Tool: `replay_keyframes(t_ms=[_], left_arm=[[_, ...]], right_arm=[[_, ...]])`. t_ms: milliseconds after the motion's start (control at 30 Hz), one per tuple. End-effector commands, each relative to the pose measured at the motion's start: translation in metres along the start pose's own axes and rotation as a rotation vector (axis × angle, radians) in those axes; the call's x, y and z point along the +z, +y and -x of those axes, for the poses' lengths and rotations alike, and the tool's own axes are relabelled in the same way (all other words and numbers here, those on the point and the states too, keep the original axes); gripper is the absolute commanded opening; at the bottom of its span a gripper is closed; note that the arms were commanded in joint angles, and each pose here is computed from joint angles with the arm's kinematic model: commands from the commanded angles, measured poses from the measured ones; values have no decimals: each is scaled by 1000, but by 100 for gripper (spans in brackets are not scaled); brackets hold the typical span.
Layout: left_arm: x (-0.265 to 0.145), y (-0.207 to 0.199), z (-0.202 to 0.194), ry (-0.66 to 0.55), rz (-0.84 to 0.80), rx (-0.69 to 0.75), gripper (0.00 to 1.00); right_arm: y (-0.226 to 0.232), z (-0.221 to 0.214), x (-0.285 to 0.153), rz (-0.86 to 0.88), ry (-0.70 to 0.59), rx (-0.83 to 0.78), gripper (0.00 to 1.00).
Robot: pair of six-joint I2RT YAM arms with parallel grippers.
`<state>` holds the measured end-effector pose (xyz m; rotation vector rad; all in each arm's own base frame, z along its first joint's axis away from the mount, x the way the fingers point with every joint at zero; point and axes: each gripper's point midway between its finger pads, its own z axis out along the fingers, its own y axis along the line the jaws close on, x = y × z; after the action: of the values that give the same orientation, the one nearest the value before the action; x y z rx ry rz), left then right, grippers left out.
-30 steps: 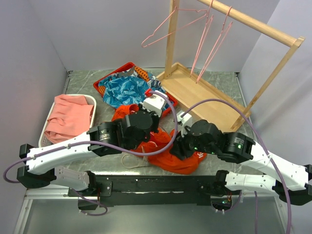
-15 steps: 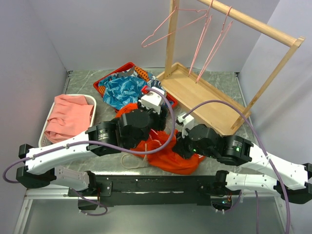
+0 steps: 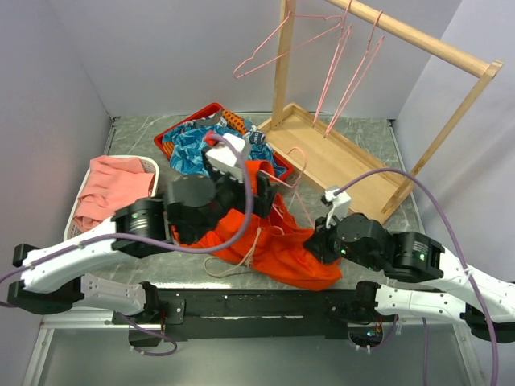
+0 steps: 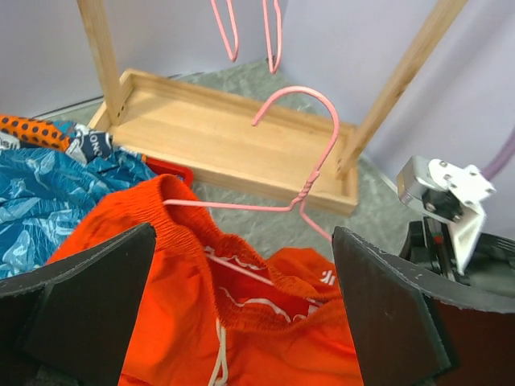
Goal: Place the shorts on the hanger
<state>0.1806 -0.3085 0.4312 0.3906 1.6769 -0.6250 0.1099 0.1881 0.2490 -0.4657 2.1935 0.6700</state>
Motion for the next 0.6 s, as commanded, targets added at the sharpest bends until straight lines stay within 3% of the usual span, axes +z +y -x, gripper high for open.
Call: replay_keyframes(t_ms=[0, 300, 433, 567], left_arm=[[-29, 0, 40, -82, -80, -113, 97], [-44, 7, 60, -135, -95, -163, 97], [-46, 7, 61, -134, -98, -172, 97], [-47, 6, 62, -133, -108, -177, 97]], right_arm=[[-16, 22, -28, -76, -82, 109, 0], [-64, 28, -63, -283, -177, 320, 0], [-89, 32, -73, -465, -198, 338, 0], [-95, 46, -73, -536, -239, 375, 0]])
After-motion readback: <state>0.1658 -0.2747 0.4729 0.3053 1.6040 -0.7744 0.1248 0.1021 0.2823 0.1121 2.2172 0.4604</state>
